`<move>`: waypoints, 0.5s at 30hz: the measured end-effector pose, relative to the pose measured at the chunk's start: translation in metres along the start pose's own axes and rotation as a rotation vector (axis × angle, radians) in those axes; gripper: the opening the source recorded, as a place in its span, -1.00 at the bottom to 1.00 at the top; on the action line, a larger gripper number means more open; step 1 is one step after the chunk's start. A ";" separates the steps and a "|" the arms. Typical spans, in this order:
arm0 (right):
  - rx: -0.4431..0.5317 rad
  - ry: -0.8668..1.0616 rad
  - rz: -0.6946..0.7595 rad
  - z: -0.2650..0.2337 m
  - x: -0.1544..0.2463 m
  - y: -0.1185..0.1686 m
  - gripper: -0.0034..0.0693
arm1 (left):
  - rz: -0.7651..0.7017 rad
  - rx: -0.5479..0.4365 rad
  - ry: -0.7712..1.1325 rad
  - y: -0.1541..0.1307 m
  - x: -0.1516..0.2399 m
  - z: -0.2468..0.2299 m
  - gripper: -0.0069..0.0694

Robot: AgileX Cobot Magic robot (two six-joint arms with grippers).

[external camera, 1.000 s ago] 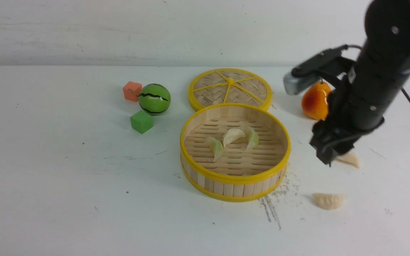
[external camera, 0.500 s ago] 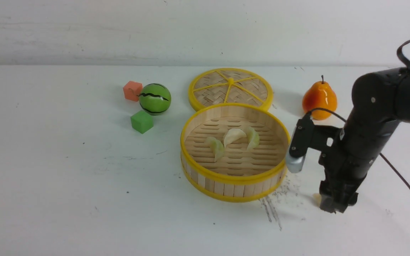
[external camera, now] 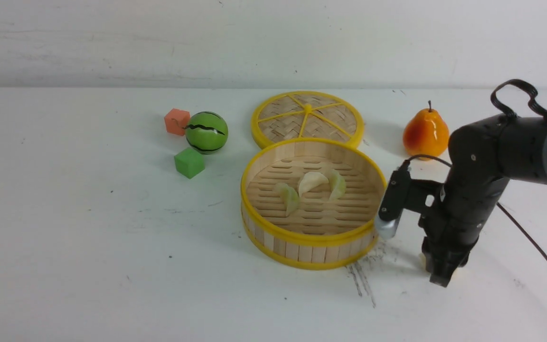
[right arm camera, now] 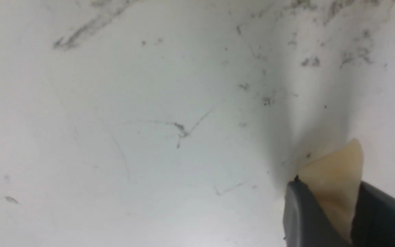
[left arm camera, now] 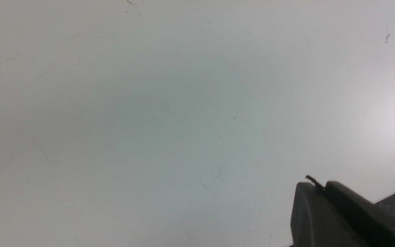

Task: Put the dumplings into the steamer on the white table.
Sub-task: 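Reach for and grasp a dumpling lying on the table beside the steamer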

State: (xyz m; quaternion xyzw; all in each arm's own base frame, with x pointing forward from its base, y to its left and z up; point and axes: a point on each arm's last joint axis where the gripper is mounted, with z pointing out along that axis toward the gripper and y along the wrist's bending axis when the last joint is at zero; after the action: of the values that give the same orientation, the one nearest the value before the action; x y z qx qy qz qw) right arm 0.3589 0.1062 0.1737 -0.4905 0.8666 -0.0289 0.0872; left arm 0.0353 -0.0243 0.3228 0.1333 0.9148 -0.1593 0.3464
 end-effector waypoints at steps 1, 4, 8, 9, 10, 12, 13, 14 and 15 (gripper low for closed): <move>-0.021 -0.004 0.019 -0.002 -0.002 0.001 -0.49 | 0.000 0.001 -0.005 0.000 0.000 0.000 -0.73; -0.073 -0.007 0.056 -0.013 -0.007 0.000 -0.49 | 0.000 0.003 -0.016 0.000 -0.001 0.000 -0.72; -0.148 -0.089 0.154 -0.055 -0.033 0.001 -0.91 | 0.002 0.004 -0.033 0.000 -0.003 0.000 -0.72; -0.159 -0.112 0.174 -0.063 -0.040 0.003 -0.93 | 0.002 0.005 -0.037 0.000 -0.003 0.000 -0.72; -0.167 -0.152 0.196 -0.079 -0.051 0.006 -0.94 | 0.002 0.006 -0.043 -0.001 -0.004 0.000 -0.72; -0.173 -0.227 0.245 -0.103 -0.072 0.014 -0.95 | 0.002 0.007 -0.053 -0.001 -0.005 0.000 -0.72; -0.174 -0.247 0.263 -0.109 -0.078 0.016 -0.95 | 0.003 0.007 -0.056 -0.001 -0.005 0.000 -0.72; -0.166 -0.278 0.273 -0.118 -0.089 0.022 -0.95 | 0.003 0.007 -0.060 -0.001 -0.005 0.000 -0.71; -0.157 -0.304 0.276 -0.123 -0.099 0.027 -0.95 | 0.004 0.006 -0.061 -0.001 -0.006 0.000 -0.71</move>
State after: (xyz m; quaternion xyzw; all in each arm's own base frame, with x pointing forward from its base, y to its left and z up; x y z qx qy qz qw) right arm 0.3643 0.2004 0.3030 -0.3710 0.9020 0.1255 0.1816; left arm 0.0391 -0.0254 0.3268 0.1311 0.9030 -0.1653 0.3742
